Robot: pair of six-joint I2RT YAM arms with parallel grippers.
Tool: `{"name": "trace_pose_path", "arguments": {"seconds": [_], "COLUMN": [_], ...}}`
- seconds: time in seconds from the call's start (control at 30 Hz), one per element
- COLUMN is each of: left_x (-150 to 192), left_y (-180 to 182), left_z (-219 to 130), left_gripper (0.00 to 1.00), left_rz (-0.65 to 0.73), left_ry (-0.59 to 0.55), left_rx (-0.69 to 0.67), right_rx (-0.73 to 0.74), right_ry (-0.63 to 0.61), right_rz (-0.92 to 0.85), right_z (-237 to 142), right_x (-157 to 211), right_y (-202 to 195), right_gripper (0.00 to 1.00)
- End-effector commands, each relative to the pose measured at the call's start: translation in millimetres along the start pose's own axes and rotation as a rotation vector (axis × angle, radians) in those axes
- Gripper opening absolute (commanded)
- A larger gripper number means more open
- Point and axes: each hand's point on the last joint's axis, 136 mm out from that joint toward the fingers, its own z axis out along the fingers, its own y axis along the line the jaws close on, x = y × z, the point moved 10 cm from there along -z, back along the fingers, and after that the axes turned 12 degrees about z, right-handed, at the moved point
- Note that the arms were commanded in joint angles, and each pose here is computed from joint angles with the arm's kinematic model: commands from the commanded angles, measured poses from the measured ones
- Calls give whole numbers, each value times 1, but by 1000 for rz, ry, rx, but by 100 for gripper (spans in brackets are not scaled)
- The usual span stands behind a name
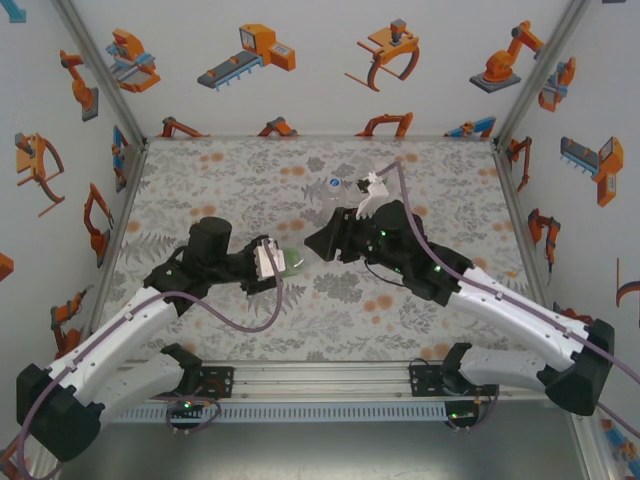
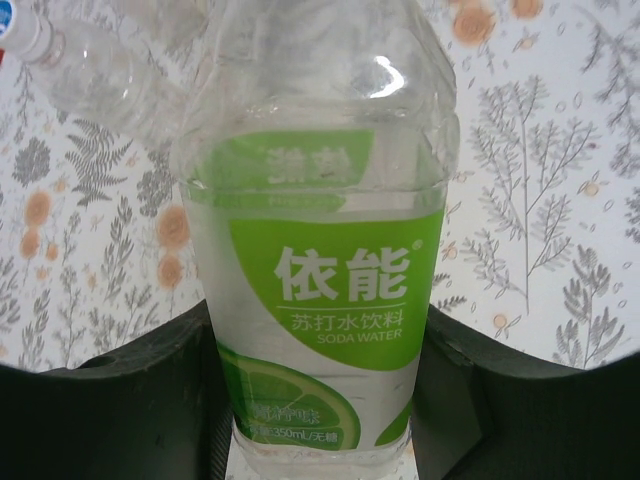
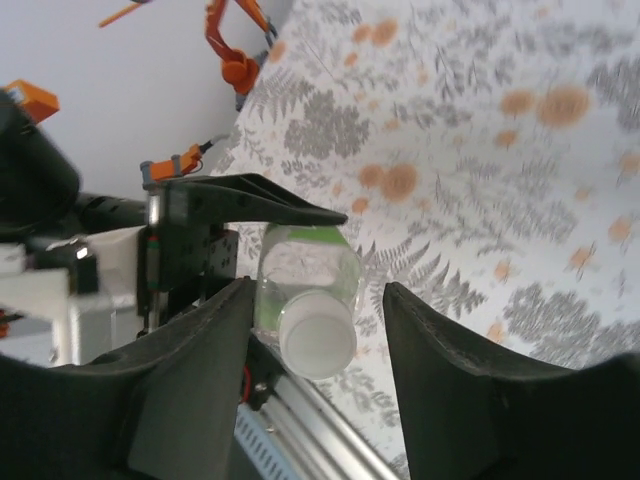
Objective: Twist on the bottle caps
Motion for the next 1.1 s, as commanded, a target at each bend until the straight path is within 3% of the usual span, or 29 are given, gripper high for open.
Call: {"name": "trace_pose_path", "arguments": {"seconds": [0.0,0.23,0.33,0.6,1.07], "left_x": [-22,-56,-72,-107,-117], "left_y": [7,13,20,26,22], "left_z": [-8,-18,-22,-24,-18], "left_gripper": [0,0,0,0,0], "left_rz": [-8,-28,-41,-29,-8], "left_ry": [-159,-429,-548,-703,-723], "left_rx": [0,182,279,468,510], "right_rx": [-154,-527,-665,-931,-981], "right_ry": [-140,-168,-196,-173,-146], "right_rz": [-257,-552,-614,-750,-730], "right_z": [-23,-54,-67,-92,-94], "right_x": [-18,-12,-12,-14,-16], "right_y": [22,50,60,86,91], "right_gripper": [57,59,64,66,37]}}
